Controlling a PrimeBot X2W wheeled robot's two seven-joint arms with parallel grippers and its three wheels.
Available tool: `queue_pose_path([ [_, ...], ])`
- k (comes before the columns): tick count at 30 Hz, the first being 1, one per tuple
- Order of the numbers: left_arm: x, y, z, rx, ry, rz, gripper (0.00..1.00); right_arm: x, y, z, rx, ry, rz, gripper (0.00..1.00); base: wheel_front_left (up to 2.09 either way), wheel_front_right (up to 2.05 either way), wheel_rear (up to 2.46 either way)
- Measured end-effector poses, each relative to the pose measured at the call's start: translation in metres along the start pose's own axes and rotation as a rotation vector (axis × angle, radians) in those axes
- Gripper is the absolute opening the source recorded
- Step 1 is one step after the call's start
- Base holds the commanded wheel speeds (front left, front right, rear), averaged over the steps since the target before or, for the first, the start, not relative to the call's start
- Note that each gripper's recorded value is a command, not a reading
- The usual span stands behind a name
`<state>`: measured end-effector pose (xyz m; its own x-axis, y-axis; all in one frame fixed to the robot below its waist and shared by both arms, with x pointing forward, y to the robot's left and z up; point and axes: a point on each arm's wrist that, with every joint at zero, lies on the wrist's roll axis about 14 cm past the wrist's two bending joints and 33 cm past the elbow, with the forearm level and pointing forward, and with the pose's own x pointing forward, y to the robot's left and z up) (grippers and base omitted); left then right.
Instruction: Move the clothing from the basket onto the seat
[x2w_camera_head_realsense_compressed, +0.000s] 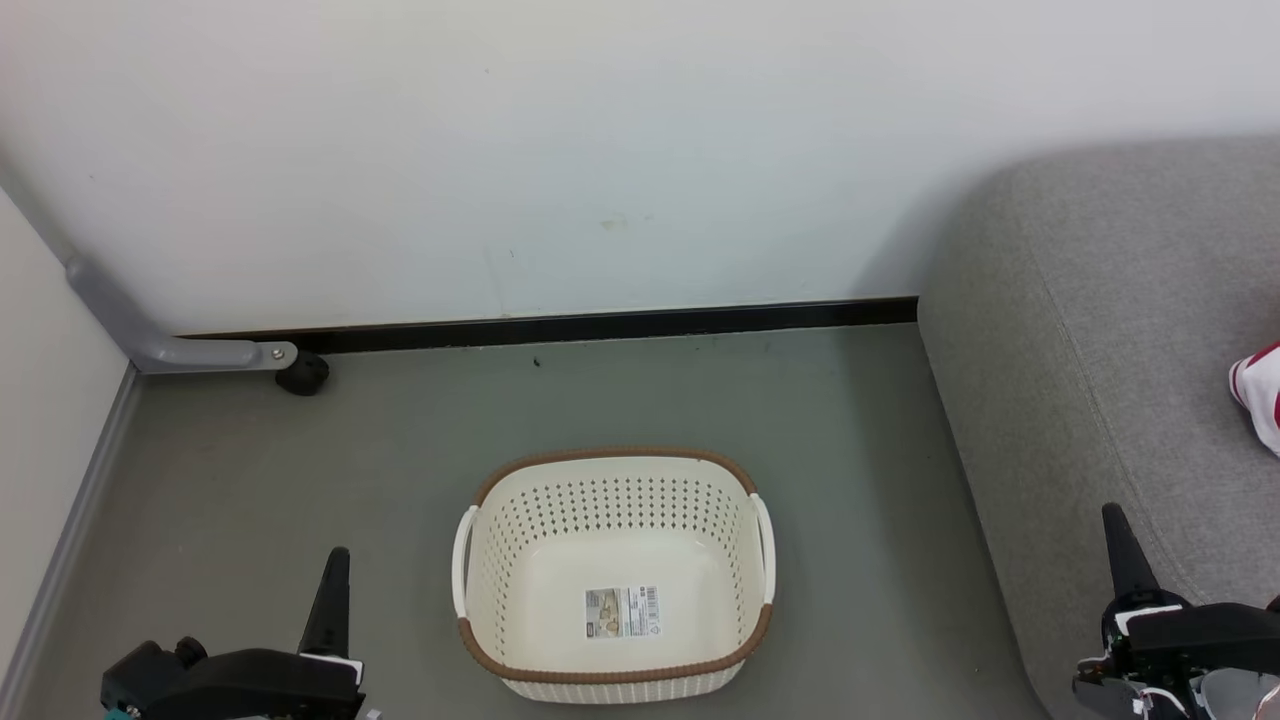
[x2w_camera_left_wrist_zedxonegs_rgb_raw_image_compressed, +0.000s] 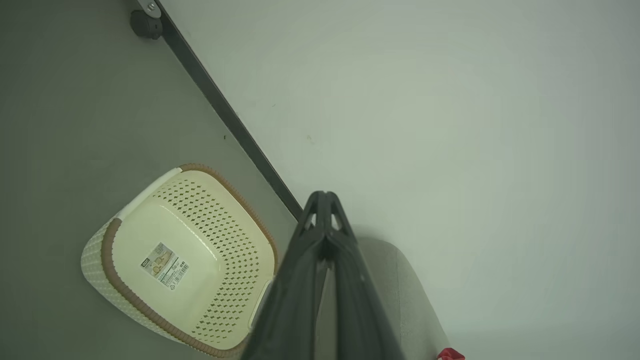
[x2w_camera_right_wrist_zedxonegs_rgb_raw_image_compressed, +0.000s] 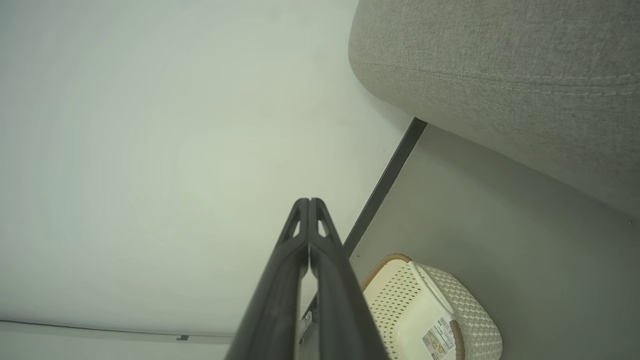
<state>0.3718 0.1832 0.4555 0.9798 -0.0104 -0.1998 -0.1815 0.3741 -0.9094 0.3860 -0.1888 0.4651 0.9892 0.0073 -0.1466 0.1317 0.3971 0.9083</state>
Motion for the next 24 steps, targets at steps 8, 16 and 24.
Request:
queue_pose_path([
  [8, 0.001, -0.004, 0.003, -0.097, 0.0, -0.019, 0.0, -0.001, 0.002, 0.006, 0.11, -0.012, 0.01, 0.0, 0.0, 0.0, 0.0],
  [16, 0.003, -0.01, 0.007, -0.206, 0.0, -0.051, 0.0, -0.002, 0.005, 0.012, 0.222, -0.025, 0.025, 0.0, 0.0, 0.0, 0.0],
  [24, 0.004, -0.016, 0.012, -0.309, -0.003, -0.087, 0.0, -0.004, 0.008, 0.019, 0.349, -0.037, 0.049, 0.0, 0.0, 0.0, 0.0],
])
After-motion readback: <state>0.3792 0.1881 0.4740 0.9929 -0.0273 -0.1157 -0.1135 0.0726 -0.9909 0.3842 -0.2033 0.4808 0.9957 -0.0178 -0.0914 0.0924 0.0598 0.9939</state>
